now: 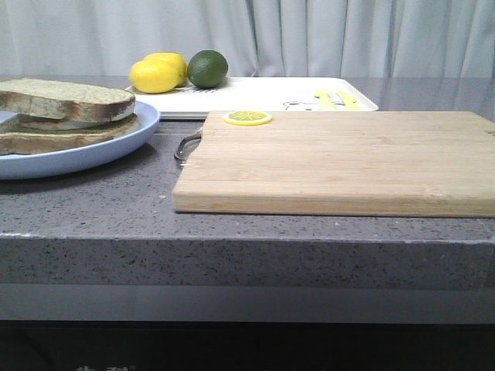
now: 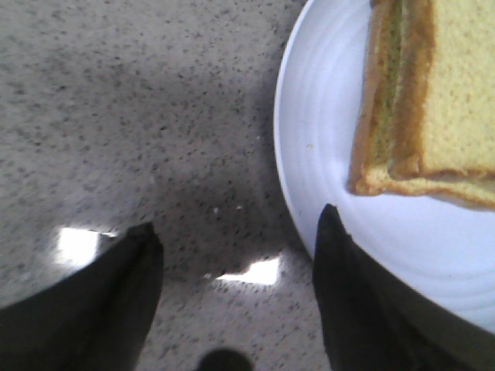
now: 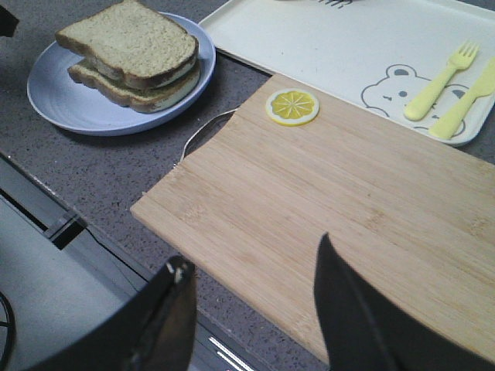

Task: Place bread and move sandwich to tray

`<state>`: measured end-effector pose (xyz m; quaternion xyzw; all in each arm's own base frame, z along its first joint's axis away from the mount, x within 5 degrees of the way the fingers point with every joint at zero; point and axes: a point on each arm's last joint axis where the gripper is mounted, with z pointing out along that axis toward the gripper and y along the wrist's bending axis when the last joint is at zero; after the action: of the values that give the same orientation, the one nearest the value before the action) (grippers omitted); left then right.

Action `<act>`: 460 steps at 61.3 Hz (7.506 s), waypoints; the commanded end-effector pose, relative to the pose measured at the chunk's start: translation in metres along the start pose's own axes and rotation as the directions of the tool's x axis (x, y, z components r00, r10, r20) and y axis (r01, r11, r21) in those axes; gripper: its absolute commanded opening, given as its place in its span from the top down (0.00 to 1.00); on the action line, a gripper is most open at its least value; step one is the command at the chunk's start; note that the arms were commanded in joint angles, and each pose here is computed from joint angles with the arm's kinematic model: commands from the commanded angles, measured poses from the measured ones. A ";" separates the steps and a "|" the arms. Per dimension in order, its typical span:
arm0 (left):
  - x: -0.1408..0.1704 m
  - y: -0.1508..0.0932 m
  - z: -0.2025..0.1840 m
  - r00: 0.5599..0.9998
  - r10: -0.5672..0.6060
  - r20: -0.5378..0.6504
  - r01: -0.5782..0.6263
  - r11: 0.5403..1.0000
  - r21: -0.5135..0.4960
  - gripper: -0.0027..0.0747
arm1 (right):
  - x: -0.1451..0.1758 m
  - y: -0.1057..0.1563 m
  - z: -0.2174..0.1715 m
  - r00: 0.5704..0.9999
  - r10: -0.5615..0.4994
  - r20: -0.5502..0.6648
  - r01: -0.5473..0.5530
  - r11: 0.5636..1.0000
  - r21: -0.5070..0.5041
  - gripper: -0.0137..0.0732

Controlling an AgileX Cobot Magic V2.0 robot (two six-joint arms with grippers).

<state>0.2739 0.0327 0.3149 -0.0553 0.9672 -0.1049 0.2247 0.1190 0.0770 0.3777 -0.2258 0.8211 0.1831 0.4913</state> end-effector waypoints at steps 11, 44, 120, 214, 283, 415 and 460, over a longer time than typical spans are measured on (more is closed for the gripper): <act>-0.024 0.003 0.022 0.995 -0.087 0.055 0.075 0.977 0.201 0.43 | -0.012 -0.001 -0.006 0.995 -0.015 0.094 0.013 1.000 0.013 0.40; -0.033 0.012 0.061 0.985 -0.174 -0.002 0.169 0.956 0.239 0.65 | -0.012 -0.001 -0.006 0.995 -0.015 0.094 0.013 1.000 0.013 0.40; -0.137 -0.113 0.026 0.977 -0.115 0.180 0.006 0.857 0.515 0.99 | -0.012 -0.001 -0.006 0.995 -0.015 0.094 0.013 1.000 0.013 0.40; -0.153 -0.139 -0.007 0.947 0.062 0.315 -0.162 0.939 0.304 0.51 | -0.012 -0.001 -0.006 0.996 -0.014 0.093 0.013 1.000 0.013 0.40; 0.101 -0.128 -0.098 0.672 0.385 0.633 -0.574 0.811 0.116 0.51 | -0.011 0.000 -0.006 0.997 -0.013 0.076 0.013 1.000 0.010 0.40; 0.243 -0.002 -0.010 0.293 0.177 0.940 -0.224 0.968 -0.112 0.99 | -0.006 -0.001 -0.006 0.999 -0.024 0.022 0.024 1.000 0.014 0.92; 0.245 0.000 -0.003 0.324 0.159 0.933 -0.209 0.974 -0.094 0.99 | -0.006 -0.001 -0.006 0.999 -0.024 0.021 0.024 1.000 0.014 0.92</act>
<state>0.0561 -0.0049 0.2056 0.0150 0.7013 -0.0453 0.7113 0.1165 0.0755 0.3723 -0.2361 0.8361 0.1709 0.4647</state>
